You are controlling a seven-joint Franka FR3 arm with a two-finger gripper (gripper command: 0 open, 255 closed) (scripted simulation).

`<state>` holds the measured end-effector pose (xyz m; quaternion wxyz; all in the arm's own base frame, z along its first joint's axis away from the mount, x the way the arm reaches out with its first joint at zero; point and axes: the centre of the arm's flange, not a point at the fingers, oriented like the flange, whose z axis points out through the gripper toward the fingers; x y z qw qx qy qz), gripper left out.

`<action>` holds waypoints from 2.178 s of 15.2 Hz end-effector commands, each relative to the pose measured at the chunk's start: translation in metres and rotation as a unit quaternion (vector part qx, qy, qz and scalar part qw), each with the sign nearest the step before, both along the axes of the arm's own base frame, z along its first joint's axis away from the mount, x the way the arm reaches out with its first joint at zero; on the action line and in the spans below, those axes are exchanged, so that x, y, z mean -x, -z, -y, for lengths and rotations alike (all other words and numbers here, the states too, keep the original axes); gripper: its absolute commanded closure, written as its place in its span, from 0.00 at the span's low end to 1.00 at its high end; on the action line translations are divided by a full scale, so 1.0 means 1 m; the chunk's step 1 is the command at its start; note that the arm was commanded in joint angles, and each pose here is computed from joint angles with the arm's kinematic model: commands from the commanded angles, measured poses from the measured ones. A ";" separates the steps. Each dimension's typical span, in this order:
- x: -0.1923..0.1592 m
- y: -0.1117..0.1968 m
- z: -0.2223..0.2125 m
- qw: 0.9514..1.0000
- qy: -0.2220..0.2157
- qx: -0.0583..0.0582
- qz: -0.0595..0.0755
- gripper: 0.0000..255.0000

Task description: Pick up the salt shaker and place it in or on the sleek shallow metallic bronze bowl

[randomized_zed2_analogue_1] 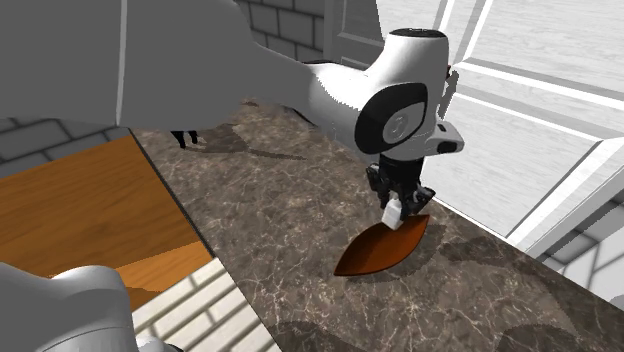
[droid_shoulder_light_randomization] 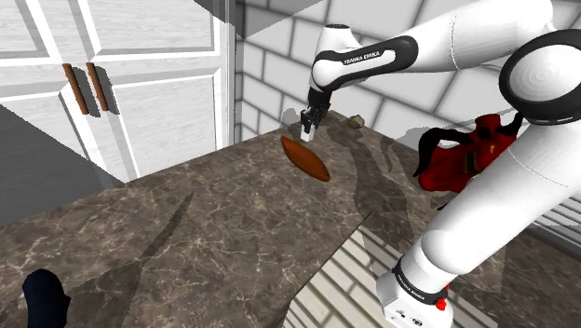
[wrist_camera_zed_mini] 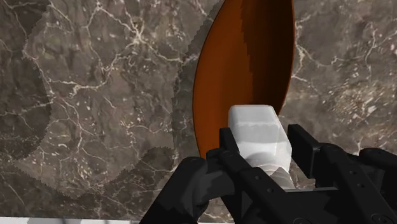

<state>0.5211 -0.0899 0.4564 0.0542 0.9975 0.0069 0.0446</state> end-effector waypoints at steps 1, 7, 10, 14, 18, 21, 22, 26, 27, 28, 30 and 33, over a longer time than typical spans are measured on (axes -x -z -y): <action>0.000 0.010 0.002 1.000 0.000 0.000 0.000 1.00; 0.000 0.041 0.002 1.000 0.000 0.000 0.000 1.00; 0.000 0.057 0.002 1.000 0.000 0.000 0.000 1.00; 0.000 0.067 0.002 1.000 0.000 0.000 0.000 1.00; 0.000 0.067 0.002 1.000 0.000 0.000 0.000 1.00; 0.000 0.067 0.002 1.000 0.000 0.000 0.000 0.00; 0.000 0.067 0.002 1.000 0.000 0.000 0.000 0.00; 0.000 0.067 0.002 1.000 0.000 0.000 0.000 0.00; 0.001 0.054 0.000 1.000 0.000 0.000 0.000 0.00; 0.003 0.041 -0.001 1.000 0.000 0.000 0.000 0.00; 0.005 0.018 -0.003 1.000 0.000 0.000 0.000 0.00; 0.005 0.018 -0.004 1.000 0.000 0.000 0.000 0.00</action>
